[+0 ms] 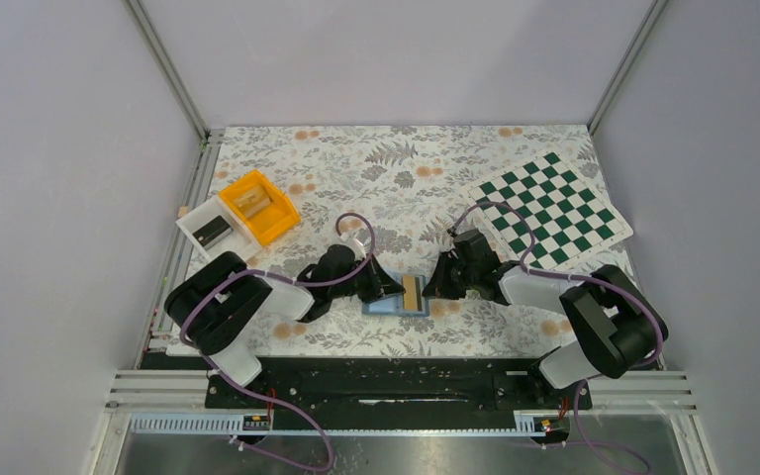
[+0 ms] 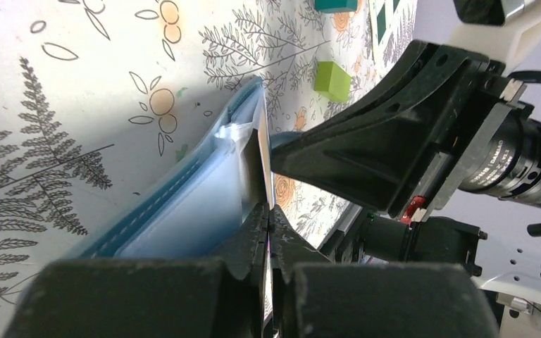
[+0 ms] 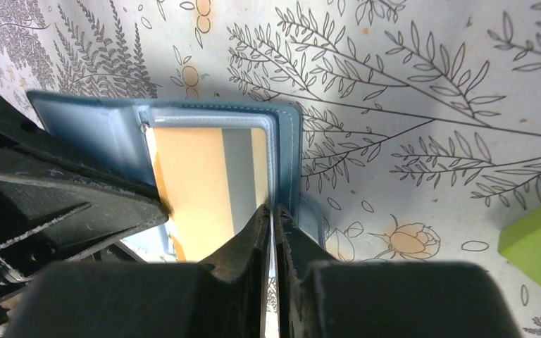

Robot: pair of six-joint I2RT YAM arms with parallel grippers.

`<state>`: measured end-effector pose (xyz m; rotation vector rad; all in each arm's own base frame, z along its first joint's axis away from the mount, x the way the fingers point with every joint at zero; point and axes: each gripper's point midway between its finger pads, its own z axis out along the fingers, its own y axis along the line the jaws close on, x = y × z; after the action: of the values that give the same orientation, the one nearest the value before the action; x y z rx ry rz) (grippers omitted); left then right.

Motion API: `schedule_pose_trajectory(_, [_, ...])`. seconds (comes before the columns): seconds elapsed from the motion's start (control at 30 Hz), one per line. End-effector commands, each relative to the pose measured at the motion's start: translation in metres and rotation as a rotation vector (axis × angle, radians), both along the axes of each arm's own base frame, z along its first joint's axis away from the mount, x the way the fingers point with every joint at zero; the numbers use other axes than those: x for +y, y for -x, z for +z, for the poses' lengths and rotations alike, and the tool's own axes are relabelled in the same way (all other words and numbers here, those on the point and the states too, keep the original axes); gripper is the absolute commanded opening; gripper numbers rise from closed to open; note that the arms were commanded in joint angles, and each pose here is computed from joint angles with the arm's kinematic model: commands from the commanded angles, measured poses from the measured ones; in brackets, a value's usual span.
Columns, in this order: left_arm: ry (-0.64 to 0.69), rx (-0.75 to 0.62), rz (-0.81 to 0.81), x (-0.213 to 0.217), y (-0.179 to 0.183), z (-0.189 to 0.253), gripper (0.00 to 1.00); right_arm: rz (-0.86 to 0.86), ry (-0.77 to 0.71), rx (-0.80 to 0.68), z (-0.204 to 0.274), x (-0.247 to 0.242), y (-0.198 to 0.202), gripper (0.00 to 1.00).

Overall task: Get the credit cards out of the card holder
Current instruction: Remove the credit card from the card holder.

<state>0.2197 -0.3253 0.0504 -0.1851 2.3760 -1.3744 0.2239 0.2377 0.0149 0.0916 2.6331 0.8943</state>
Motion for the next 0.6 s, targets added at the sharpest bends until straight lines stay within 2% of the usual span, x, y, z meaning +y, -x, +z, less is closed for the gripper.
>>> schedule_pose_trajectory(0.0, [0.067, -0.032, -0.071, -0.009, 0.012, 0.020, 0.00, 0.010, 0.027, -0.045, 0.005, -0.001, -0.013, 0.11])
schedule_pose_trajectory(0.57, [-0.058, -0.019, 0.019, 0.023, 0.001, -0.004, 0.00, -0.002, 0.039, -0.036, 0.001, -0.005, -0.013, 0.10])
